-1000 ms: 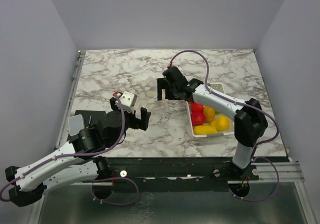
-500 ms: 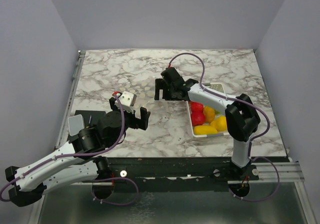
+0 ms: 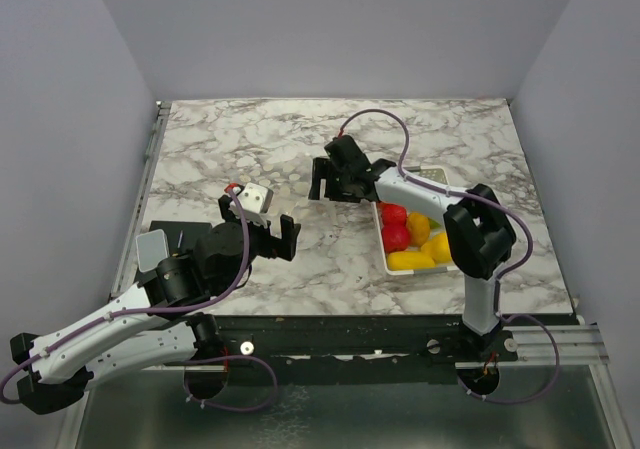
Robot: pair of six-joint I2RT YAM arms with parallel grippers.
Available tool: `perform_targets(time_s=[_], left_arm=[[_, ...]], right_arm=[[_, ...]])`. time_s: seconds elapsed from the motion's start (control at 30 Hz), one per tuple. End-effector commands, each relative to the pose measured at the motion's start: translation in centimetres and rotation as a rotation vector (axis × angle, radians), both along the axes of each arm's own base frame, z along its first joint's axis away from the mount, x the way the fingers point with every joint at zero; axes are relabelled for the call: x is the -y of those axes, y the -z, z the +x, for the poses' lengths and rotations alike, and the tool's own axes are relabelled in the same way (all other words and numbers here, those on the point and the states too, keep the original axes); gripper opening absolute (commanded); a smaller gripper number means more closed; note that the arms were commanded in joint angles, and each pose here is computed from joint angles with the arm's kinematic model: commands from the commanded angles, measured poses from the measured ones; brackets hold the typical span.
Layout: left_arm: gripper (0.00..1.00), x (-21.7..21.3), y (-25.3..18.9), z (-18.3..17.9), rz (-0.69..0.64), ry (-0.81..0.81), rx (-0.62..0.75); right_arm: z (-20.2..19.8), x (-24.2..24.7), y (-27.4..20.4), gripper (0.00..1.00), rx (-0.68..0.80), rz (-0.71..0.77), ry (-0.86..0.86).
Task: Place the food in the zip-top bag and seal the zipper
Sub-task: Pick up the zipper food storage bag at the center of the board.
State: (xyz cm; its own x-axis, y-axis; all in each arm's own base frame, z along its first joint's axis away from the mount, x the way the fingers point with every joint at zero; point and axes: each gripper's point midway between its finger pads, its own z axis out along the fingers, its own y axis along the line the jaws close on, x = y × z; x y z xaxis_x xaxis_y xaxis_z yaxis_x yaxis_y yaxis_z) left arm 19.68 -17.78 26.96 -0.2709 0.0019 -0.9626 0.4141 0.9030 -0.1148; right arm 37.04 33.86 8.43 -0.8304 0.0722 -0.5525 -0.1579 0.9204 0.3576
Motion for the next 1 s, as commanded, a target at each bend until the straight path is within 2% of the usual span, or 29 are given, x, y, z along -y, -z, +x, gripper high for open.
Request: perform_targets(time_s=[0.0, 0.3, 0.63, 0.83, 0.97], left_arm=[[0.99, -0.5, 0.6, 0.1, 0.023, -0.020, -0.001], [0.99, -0.5, 0.6, 0.1, 0.025, -0.020, -0.002], [0.99, -0.5, 0.6, 0.2, 0.026, -0.023, -0.002], [0.99, -0.5, 0.7, 0.2, 0.027, -0.023, -0.002], [0.99, -0.5, 0.7, 0.2, 0.028, -0.027, -0.001]], right_arm=[[-0.1, 0.0, 2.4, 0.83, -0.046, 0.008, 0.008], [-0.3, 0.4, 4.1, 0.71, -0.076, 0.005, 0.014], [-0.6, -0.1, 4.2, 0.32, -0.088, 0.029, -0.009], [-0.8, -0.1, 3.5, 0.02, -0.078, 0.033, -0.023], [-1.1, 0.0, 2.5, 0.01, -0.056, 0.039, -0.048]])
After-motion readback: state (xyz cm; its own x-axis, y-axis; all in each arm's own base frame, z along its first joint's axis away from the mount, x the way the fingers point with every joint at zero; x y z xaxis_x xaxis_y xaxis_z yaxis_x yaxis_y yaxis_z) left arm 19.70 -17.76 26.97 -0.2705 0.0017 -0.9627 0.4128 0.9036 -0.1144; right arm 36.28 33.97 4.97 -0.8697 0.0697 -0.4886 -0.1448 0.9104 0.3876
